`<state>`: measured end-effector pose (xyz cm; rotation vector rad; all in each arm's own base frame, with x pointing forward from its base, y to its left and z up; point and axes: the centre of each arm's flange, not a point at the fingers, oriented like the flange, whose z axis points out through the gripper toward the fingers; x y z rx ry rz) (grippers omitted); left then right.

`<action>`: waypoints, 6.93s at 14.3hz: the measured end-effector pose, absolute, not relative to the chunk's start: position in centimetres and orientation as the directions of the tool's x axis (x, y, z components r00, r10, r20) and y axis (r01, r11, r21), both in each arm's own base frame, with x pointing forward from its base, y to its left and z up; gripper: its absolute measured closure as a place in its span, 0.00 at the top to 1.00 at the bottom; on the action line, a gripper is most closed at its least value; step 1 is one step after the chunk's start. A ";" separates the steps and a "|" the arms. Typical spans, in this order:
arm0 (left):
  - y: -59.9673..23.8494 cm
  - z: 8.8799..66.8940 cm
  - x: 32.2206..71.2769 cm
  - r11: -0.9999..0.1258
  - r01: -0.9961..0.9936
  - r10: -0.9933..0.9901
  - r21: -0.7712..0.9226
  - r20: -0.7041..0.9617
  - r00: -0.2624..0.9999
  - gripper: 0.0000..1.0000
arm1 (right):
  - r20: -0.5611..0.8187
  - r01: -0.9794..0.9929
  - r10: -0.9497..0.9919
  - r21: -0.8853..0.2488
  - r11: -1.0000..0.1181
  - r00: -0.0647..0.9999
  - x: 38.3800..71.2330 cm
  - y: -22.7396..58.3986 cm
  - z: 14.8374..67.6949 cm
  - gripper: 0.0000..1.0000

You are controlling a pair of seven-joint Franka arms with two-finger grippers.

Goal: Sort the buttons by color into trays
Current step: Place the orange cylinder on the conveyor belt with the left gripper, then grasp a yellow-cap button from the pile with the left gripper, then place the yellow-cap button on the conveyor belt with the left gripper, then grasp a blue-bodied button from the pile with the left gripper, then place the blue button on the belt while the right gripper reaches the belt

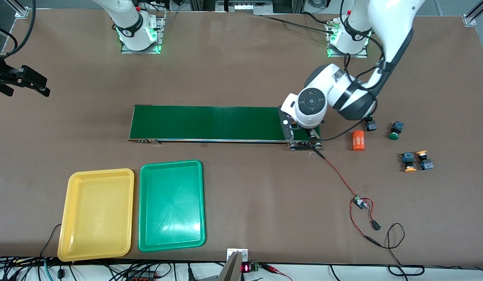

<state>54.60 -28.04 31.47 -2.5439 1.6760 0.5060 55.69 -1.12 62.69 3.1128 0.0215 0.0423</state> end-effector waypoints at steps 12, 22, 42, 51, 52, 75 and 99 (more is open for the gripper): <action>1.5 37.1 68.6 -0.964 -0.262 -0.246 -0.047 -0.217 0.945 1.00 | 0.041 0.009 0.011 0.037 -0.999 0.999 57.0 -1.2 61.4 1.00; 16.4 21.5 67.1 -0.996 -0.074 -0.063 -0.052 -0.185 0.981 0.95 | 0.061 -0.035 -0.032 0.050 -0.998 0.998 58.2 -3.8 60.1 1.00; -2.2 32.0 62.7 -0.992 -0.109 -0.122 0.058 -0.329 0.936 0.40 | 0.069 -0.038 -0.032 0.096 -0.995 0.997 58.0 -4.5 60.7 1.00; -25.6 29.6 56.7 -0.991 -0.095 -0.122 0.090 -0.364 0.924 0.40 | 0.068 0.011 0.014 0.050 -0.999 0.998 58.2 -1.1 60.6 1.00; -27.3 28.9 56.1 -0.992 -0.086 -0.114 0.091 -0.363 0.925 0.40 | 0.068 0.018 0.021 0.050 -0.999 0.997 58.2 -0.7 60.6 1.00; -7.9 36.4 64.9 -0.974 0.209 0.225 -0.085 -0.351 0.909 1.00 | 0.064 0.014 0.017 0.051 -0.999 0.998 58.2 -0.9 60.3 1.00; 24.3 15.7 64.6 -0.998 0.014 0.021 -0.066 -0.109 0.994 0.93 | 0.074 0.010 0.014 0.058 -0.998 0.997 60.5 -0.8 57.3 1.00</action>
